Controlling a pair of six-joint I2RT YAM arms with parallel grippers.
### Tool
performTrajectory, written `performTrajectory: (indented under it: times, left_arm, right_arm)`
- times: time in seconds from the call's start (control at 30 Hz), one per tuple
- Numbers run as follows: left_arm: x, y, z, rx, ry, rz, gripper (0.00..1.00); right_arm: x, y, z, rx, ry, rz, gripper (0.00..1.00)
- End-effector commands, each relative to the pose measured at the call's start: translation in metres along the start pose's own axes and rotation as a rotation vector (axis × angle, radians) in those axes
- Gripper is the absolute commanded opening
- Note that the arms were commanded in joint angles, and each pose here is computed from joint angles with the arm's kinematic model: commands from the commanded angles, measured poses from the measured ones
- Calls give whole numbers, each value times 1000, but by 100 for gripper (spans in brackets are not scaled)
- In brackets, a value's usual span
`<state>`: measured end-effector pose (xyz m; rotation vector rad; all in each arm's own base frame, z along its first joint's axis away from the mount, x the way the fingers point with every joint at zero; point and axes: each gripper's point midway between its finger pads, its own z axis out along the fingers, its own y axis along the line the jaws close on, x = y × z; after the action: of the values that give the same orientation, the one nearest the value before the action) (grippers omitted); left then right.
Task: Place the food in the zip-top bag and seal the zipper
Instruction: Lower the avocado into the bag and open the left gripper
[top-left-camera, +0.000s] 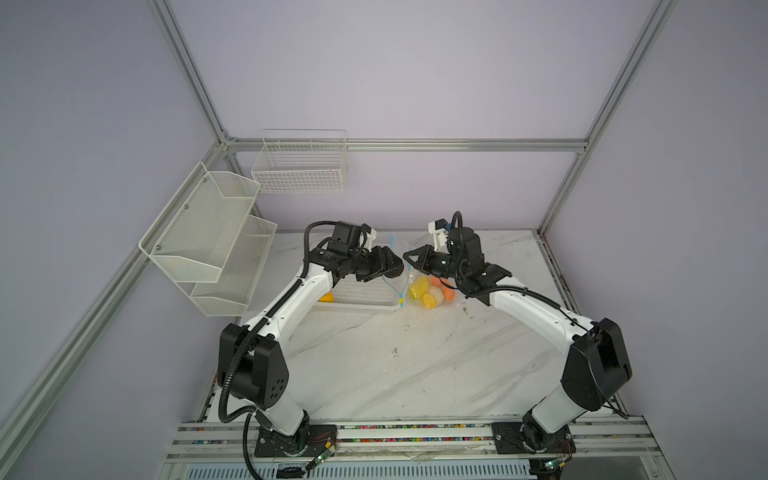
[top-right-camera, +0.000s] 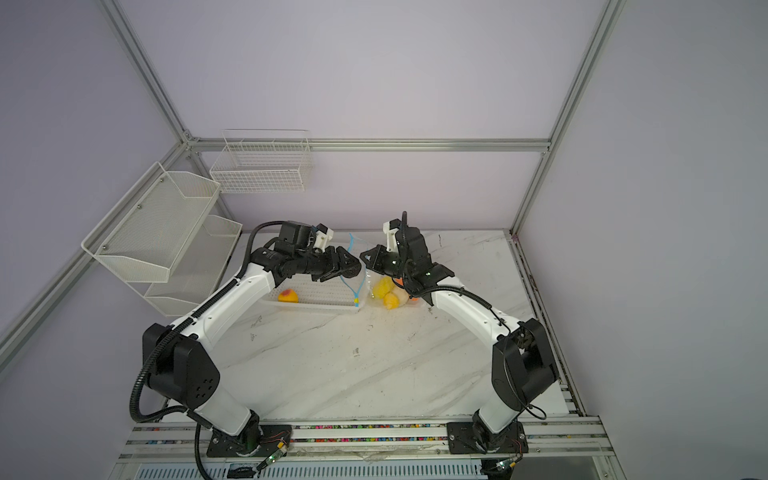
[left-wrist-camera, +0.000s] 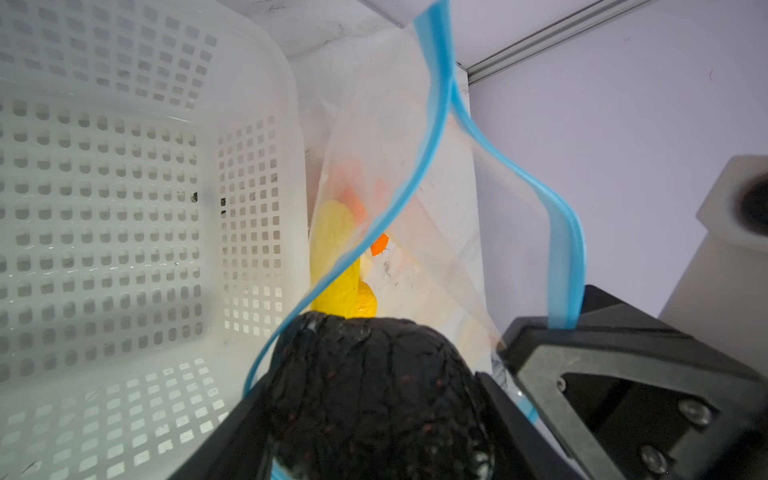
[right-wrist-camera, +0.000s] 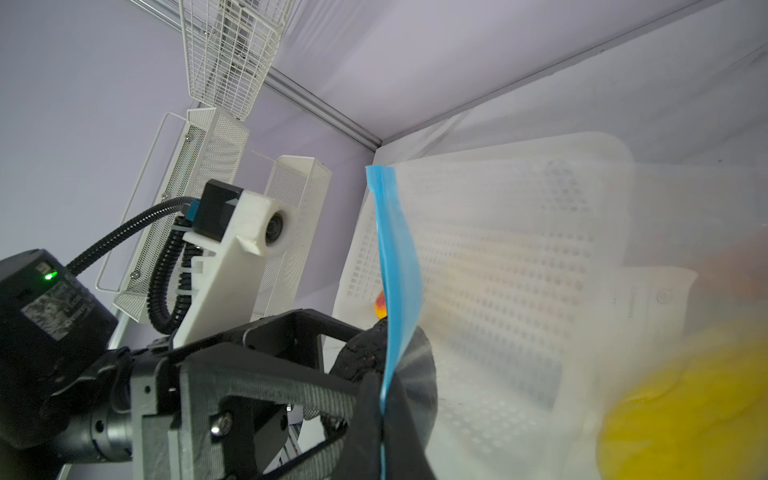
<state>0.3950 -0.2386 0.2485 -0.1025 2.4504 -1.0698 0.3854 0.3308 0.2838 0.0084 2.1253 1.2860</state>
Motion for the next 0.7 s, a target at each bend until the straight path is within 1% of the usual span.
performTrajectory:
  times: [0.0,0.13,0.27,0.43,0.67]
  left_arm:
    - [1,2,2,11,-3,23,67]
    - [0,2,1,10,-4,26,69]
    - [0,0,-1,10,-8,35,75]
    - [0,1,-1,10,-8,37,80]
    - [0,0,-2,8,-11,38,81]
  right_arm:
    - [-9,16,0,-34,-18,-7,0]
    - [-8,16,2,-34,-12,-6,0]
    - [-7,16,4,-34,-9,-6,0]
    - [-6,16,6,-33,-7,-6,0]
    - [-5,17,6,-32,-5,-7,0]
